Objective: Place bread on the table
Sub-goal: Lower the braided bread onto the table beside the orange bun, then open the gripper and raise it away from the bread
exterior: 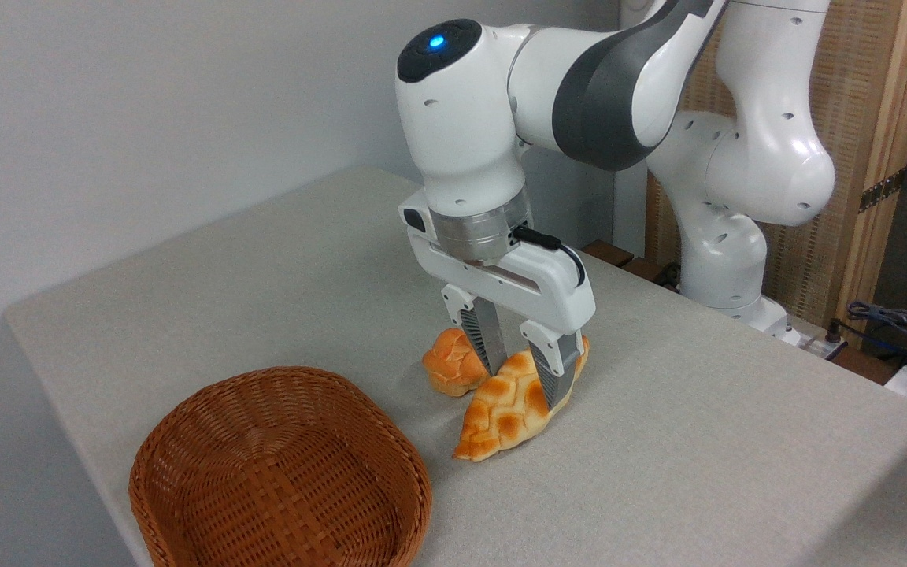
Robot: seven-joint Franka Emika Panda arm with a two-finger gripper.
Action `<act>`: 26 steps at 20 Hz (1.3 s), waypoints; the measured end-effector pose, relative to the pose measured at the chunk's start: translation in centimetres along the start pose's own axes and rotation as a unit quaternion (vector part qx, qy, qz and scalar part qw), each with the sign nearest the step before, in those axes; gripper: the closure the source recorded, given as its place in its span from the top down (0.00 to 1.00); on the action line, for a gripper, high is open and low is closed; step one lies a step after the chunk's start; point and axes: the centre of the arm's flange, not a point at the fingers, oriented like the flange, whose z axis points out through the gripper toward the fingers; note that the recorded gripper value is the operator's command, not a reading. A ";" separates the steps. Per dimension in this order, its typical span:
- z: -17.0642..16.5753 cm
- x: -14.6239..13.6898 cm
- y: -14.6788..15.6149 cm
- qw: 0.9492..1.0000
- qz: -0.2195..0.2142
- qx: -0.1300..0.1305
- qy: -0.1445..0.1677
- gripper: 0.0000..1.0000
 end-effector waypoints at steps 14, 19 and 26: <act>-17.3 5.1 1.1 0.994 0.025 0.050 0.099 1.00; -20.0 9.4 0.7 0.993 0.043 0.041 0.097 1.00; -19.4 10.7 0.3 0.995 0.046 0.033 0.086 1.00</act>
